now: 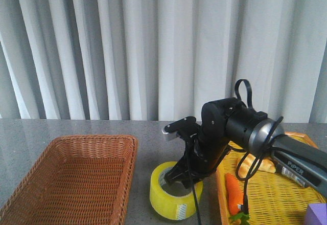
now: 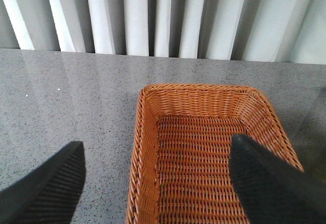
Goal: Transfer tape with both arms
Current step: 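Lift the tape roll with the right gripper and set it on the table, then open the right gripper and raise it away from the tape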
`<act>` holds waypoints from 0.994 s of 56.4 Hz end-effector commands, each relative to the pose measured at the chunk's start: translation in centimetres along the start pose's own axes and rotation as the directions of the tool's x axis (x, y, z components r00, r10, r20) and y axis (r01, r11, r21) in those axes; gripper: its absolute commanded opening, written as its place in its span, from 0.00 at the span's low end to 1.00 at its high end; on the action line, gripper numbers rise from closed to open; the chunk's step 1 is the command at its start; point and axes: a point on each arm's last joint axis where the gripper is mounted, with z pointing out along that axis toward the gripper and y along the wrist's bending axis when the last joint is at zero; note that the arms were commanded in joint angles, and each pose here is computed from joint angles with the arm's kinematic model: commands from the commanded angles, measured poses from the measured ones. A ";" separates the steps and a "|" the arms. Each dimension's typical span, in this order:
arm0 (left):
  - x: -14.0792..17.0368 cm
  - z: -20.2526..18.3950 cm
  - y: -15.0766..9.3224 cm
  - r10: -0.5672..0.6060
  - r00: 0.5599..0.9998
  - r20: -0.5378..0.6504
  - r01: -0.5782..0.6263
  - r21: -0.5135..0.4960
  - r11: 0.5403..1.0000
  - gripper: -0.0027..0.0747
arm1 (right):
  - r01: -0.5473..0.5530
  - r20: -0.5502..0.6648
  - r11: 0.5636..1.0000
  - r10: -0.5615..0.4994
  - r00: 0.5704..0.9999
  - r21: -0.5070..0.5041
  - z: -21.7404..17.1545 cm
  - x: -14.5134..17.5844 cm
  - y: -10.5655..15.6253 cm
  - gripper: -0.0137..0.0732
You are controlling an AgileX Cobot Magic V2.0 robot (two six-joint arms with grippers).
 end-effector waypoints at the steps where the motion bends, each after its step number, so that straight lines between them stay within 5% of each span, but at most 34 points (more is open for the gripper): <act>1: -1.7 -0.8 -0.4 -0.011 0.995 0.102 0.008 0.030 1.000 0.77 | 0.004 0.126 0.999 -0.009 0.992 0.044 -3.0 -1.2 -0.6 0.25; 24: -1.5 -0.8 -0.4 -0.011 0.996 0.089 0.009 0.027 1.000 0.77 | 0.019 0.115 0.998 -0.027 0.993 0.066 -0.7 -1.4 -0.8 0.28; 46: -1.6 -0.8 -0.4 -0.011 0.996 0.090 0.009 0.027 1.000 0.77 | 0.008 0.159 1.000 -0.013 0.987 0.031 -1.7 -2.2 -0.6 0.62; 56: -1.6 -0.8 -0.4 -0.011 0.996 0.090 0.009 0.027 1.000 0.77 | 0.002 0.170 1.000 -0.006 0.985 0.019 -2.1 -2.3 -0.5 0.65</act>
